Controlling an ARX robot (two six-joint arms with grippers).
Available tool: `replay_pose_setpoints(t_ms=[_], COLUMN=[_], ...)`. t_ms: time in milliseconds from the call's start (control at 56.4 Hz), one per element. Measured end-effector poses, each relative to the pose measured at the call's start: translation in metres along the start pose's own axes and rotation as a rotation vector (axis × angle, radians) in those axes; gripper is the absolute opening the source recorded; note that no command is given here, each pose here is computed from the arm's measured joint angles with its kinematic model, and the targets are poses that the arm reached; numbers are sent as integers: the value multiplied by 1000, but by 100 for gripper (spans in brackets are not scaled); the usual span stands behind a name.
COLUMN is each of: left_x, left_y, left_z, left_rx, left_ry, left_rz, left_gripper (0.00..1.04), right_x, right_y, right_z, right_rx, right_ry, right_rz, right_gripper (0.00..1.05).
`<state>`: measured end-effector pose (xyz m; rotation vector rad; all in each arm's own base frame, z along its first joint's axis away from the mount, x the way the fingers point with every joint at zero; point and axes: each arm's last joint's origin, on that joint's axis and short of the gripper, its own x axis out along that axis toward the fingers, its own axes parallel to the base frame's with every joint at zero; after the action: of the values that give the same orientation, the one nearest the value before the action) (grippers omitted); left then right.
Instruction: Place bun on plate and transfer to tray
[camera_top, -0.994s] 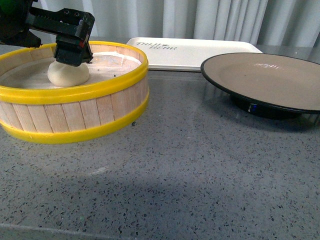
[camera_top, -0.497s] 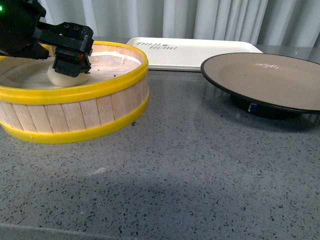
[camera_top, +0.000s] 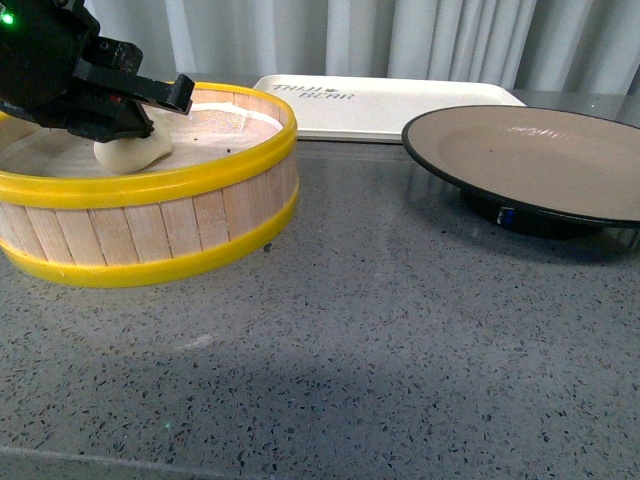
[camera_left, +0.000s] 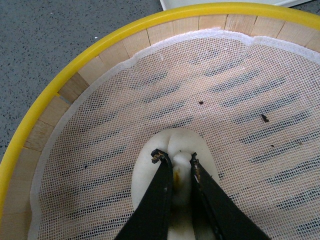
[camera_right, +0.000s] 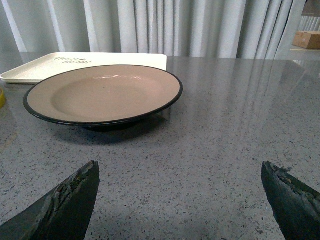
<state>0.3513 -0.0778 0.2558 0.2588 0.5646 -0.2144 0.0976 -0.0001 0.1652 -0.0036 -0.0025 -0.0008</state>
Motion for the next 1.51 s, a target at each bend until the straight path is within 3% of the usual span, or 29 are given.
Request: replay_pose_setpoints(t_ms=[319, 568, 745, 905, 1189, 1508], left_x=[-8, -27, -42, -43, -25, -3], left_y=[6, -8, -49, -101, -186, -237], left_z=[19, 64, 105, 124, 113, 101], left_rx=[-7, 13, 65, 124, 233, 310], left_ry=[-23, -117, -213, -252, -219, -183], left_rz=[-5, -28, -96, -179, -289, -313], left_gripper=[4, 4, 4, 4, 4, 4], right_x=[0, 0, 0, 0, 0, 0], right_y=[0, 0, 0, 0, 0, 0], right_z=[0, 0, 0, 0, 0, 0], right_rx=[0, 0, 0, 0, 0, 0], right_ry=[0, 0, 0, 0, 0, 0], right_rz=[0, 0, 0, 0, 0, 0], right_gripper=[96, 96, 96, 96, 96, 96])
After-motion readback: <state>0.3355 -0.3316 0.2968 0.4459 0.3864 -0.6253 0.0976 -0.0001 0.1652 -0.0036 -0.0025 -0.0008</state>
